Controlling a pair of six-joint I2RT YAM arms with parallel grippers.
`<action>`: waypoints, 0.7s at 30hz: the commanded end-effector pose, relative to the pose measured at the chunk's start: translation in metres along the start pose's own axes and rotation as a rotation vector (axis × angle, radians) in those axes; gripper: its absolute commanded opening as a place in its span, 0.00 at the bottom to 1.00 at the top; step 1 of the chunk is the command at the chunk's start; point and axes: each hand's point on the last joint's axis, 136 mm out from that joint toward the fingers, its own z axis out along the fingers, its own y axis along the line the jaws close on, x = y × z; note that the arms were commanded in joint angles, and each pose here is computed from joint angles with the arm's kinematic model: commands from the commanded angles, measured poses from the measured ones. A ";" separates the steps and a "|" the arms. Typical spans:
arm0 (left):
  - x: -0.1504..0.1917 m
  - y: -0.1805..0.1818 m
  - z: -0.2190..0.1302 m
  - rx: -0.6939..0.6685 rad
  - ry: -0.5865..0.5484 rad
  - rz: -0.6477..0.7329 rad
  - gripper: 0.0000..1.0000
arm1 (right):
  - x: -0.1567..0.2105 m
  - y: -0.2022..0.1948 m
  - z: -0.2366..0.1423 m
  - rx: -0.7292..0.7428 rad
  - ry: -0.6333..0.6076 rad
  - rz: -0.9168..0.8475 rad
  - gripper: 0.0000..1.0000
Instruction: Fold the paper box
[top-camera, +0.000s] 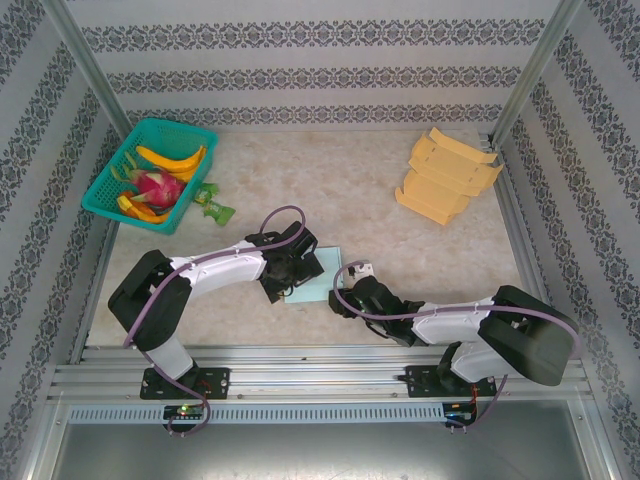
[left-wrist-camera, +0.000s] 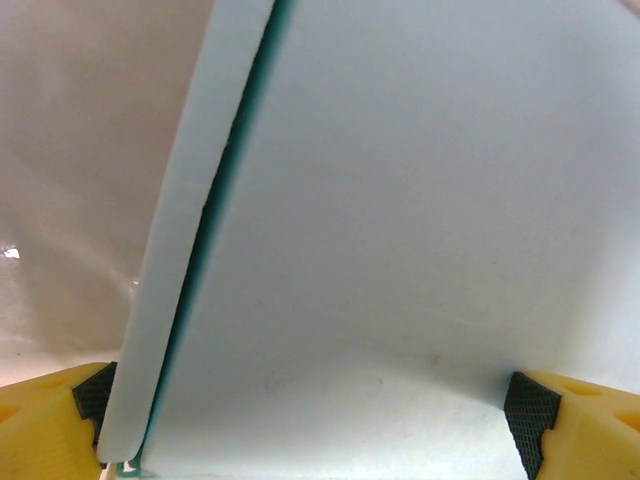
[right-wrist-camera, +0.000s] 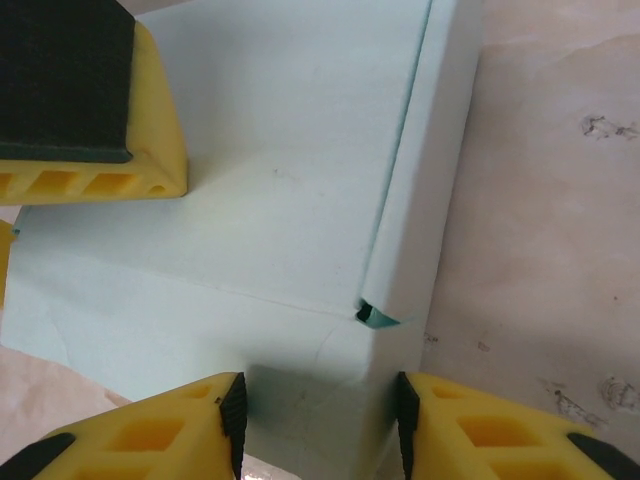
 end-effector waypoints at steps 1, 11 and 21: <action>0.001 0.022 0.003 -0.080 -0.013 0.003 0.99 | -0.007 0.019 -0.001 -0.061 -0.004 -0.006 0.43; 0.001 0.026 0.004 -0.086 -0.017 -0.003 0.99 | -0.007 0.026 -0.010 -0.086 -0.013 -0.014 0.42; 0.001 0.028 0.003 -0.085 -0.019 -0.008 0.99 | -0.008 0.013 -0.012 -0.024 -0.041 -0.045 0.42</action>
